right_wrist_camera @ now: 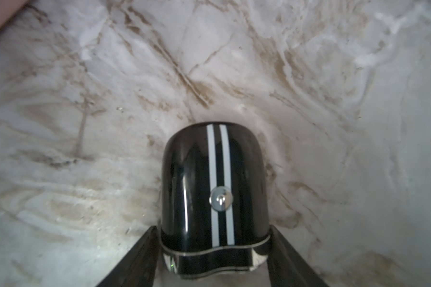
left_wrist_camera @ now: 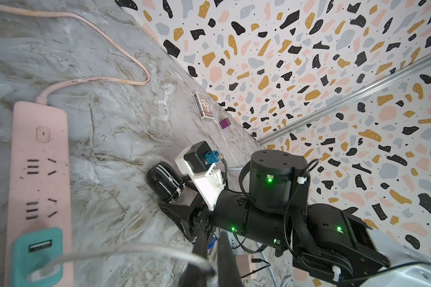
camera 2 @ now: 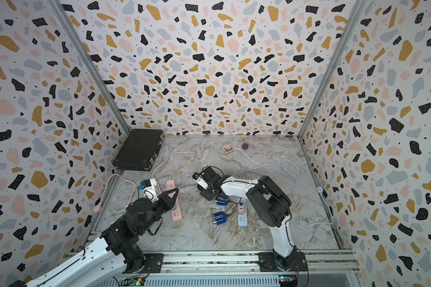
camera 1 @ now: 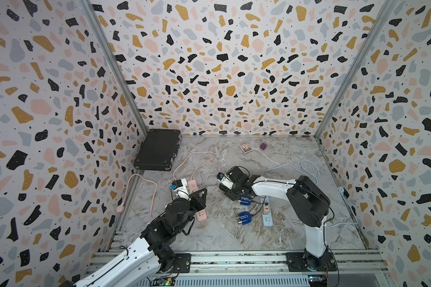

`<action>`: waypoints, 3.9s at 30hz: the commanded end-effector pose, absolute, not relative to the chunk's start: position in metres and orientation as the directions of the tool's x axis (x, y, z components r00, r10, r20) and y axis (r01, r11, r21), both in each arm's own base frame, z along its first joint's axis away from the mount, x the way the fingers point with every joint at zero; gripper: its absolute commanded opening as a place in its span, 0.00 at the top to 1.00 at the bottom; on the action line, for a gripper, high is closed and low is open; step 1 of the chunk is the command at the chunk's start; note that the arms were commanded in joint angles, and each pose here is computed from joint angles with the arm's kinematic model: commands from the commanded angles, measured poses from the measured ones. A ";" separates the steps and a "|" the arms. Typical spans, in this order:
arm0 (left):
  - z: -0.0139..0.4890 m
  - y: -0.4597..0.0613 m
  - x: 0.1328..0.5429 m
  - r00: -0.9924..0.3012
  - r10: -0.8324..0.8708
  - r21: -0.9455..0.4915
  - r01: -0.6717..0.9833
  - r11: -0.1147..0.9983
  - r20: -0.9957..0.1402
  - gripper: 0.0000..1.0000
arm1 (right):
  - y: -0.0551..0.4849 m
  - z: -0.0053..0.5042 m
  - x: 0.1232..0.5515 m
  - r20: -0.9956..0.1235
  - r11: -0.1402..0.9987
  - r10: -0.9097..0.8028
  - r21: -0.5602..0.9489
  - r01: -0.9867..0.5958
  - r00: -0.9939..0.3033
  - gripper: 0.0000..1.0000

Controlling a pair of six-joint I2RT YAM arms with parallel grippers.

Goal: Unplug the electric shaver
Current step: Place the electric shaver at the center of the board, then move the socket to the center of the board.

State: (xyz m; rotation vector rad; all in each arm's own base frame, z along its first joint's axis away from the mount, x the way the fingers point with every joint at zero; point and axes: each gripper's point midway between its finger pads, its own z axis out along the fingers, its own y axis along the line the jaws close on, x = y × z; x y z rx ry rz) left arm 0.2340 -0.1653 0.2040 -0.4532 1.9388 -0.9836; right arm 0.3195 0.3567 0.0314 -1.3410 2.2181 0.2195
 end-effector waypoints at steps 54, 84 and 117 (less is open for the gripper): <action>0.286 -0.071 0.286 -0.529 -0.364 -0.461 0.058 0.886 -0.767 0.01 | 0.446 0.168 0.185 -0.542 0.584 -0.688 -0.020 -0.812 -0.482 0.31; 0.285 -0.052 0.285 -0.551 -0.388 -0.482 0.030 0.876 -0.739 0.01 | 0.509 0.094 0.194 -0.415 0.588 -0.736 -0.002 -0.809 -0.535 0.44; 0.244 -0.072 0.295 -0.589 -0.480 -0.624 0.056 0.779 -0.651 0.07 | 0.414 0.077 0.207 -0.368 0.563 -0.798 -0.173 -0.808 -0.477 0.83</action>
